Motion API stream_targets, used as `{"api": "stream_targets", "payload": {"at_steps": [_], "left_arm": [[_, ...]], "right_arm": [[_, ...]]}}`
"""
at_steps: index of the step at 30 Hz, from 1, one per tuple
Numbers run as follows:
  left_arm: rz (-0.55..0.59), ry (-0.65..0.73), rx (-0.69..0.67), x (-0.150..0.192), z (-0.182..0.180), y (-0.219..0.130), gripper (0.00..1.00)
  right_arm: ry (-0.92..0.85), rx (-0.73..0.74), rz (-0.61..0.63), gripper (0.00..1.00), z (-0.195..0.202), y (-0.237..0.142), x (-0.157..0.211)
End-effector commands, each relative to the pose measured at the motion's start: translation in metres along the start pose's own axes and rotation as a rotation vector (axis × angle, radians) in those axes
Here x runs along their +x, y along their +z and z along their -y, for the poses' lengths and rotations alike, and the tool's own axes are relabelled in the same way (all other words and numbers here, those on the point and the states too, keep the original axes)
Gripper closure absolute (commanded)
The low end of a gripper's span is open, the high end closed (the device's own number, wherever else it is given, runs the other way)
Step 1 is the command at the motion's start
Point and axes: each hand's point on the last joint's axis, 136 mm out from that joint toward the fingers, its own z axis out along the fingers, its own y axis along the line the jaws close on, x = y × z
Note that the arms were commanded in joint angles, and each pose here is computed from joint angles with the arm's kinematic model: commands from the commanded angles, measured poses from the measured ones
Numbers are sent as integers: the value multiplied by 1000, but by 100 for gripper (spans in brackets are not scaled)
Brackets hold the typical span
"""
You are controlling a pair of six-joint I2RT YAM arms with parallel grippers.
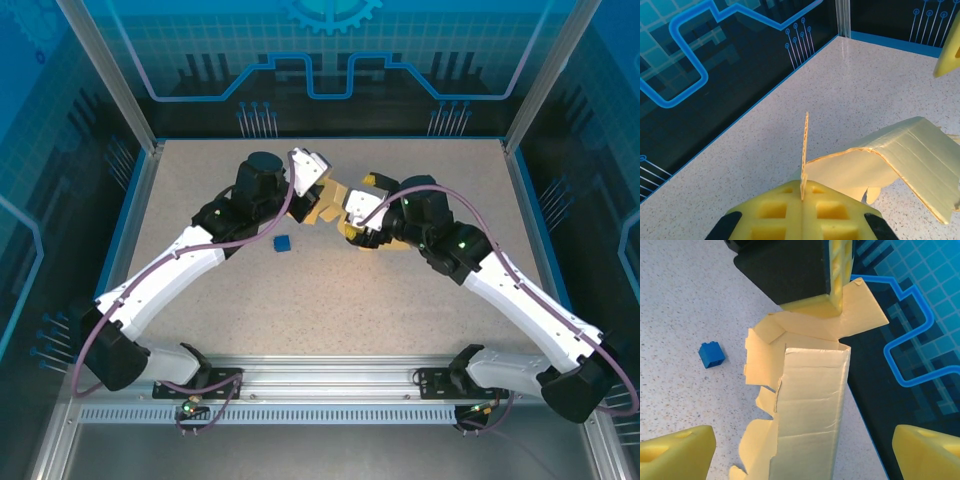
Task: Fold the paper box
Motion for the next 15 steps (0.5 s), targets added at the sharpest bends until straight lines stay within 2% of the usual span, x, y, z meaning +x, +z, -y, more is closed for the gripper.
{"api": "stream_targets", "payload": {"at_steps": [1,9,15], "left_arm": [[49,13,-9,-23,-4,-16,100],[74,-2,26,-30,2,-21,100],[84,-10,36,-33,3,-24,100]], "right_arm": [[-51,94,21,8,12,0,-9],[-66,166,60,9,9,26,-14],[-64,225,40,20,13,40,-12]]}}
